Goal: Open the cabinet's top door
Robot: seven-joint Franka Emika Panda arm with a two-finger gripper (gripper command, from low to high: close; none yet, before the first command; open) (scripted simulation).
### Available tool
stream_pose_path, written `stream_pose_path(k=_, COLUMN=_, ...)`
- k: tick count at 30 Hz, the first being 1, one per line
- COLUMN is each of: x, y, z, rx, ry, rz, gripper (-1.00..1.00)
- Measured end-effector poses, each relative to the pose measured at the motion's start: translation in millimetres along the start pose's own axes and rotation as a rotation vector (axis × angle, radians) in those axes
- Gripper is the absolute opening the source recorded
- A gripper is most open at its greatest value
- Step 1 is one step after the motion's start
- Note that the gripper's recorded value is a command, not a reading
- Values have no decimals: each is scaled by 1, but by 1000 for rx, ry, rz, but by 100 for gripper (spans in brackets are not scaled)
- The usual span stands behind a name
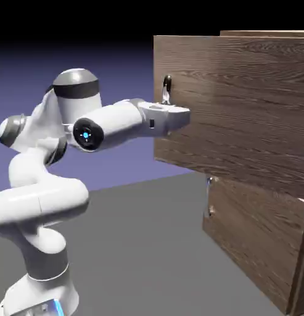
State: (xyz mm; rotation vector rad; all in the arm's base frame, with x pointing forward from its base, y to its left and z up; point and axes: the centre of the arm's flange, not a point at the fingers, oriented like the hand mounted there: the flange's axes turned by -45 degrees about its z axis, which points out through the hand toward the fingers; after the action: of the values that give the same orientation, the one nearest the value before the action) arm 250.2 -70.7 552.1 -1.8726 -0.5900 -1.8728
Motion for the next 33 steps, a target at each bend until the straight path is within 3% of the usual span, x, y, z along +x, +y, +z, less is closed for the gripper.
stream_pose_path(k=33, x=0, y=151, z=-191, rx=606, ry=0, rz=0, gripper=-100)
